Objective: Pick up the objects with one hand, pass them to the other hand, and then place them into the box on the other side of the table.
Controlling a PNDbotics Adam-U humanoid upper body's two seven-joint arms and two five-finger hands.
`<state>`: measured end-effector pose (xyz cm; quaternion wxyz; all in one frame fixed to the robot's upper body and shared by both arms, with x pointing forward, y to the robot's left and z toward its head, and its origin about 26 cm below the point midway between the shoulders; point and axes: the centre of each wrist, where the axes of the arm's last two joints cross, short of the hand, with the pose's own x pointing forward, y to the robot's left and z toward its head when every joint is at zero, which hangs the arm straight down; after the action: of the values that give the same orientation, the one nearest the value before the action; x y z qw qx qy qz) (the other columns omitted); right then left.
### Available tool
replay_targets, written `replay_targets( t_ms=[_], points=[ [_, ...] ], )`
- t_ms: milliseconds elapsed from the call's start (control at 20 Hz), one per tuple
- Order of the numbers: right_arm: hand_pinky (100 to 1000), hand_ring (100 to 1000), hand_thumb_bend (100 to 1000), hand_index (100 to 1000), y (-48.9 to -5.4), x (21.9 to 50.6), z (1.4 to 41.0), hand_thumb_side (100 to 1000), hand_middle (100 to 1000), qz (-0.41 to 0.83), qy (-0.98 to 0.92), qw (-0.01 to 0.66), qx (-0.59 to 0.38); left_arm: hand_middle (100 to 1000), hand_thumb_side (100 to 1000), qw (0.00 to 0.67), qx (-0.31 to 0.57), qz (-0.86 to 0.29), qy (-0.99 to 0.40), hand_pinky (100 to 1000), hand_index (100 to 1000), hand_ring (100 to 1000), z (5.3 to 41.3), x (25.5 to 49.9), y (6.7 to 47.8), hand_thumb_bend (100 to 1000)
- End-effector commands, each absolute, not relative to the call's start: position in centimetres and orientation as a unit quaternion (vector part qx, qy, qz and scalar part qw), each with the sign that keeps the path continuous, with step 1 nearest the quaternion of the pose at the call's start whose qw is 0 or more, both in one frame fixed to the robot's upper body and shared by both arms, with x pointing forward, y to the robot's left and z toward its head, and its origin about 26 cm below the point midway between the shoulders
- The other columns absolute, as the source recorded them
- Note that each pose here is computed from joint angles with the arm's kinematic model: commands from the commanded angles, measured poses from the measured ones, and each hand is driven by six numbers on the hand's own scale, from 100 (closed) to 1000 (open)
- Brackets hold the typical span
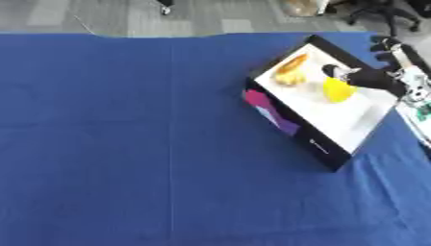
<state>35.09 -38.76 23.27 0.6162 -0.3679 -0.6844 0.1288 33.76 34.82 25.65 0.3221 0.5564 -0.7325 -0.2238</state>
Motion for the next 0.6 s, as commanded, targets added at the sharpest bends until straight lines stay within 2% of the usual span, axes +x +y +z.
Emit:
replay_targets(
  t_ms=[50,200,350,400,450,600],
  points=[
    [898,919,322,937,-38.8,34.1,26.2,533,848,0.102,-0.722,0.580,-0.363,618,442,0.352,0.569,-0.239,-0.704,682,745,674,28.6,33.9,36.9,816],
    [899,920,308,945,-37.9,33.6,26.9,529,847,0.086,-0.746,0.568,-0.338,649,471,0.404,0.549,-0.271,-0.680,715,777,709,30.9,34.4,38.5,842],
    [897,918,506,959,-37.0,33.1,27.4,359,843,0.095,-0.765,0.557,-0.309,652,483,0.446,0.531,-0.310,-0.651,721,783,717,33.1,34.9,40.2,862],
    [897,917,516,959,-36.9,32.9,27.5,350,842,0.100,-0.769,0.554,-0.301,652,484,0.456,0.525,-0.320,-0.644,721,783,717,33.7,35.0,40.7,865],
    [892,906,579,954,-36.7,32.8,27.7,312,830,0.102,-0.774,0.550,-0.296,666,480,0.472,0.518,-0.328,-0.634,731,787,733,34.1,35.2,41.4,870],
    [889,900,595,949,-36.2,32.5,27.9,318,823,0.110,-0.781,0.545,-0.286,684,457,0.521,0.496,-0.359,-0.594,751,793,752,34.9,36.1,43.1,882]
  ],
)
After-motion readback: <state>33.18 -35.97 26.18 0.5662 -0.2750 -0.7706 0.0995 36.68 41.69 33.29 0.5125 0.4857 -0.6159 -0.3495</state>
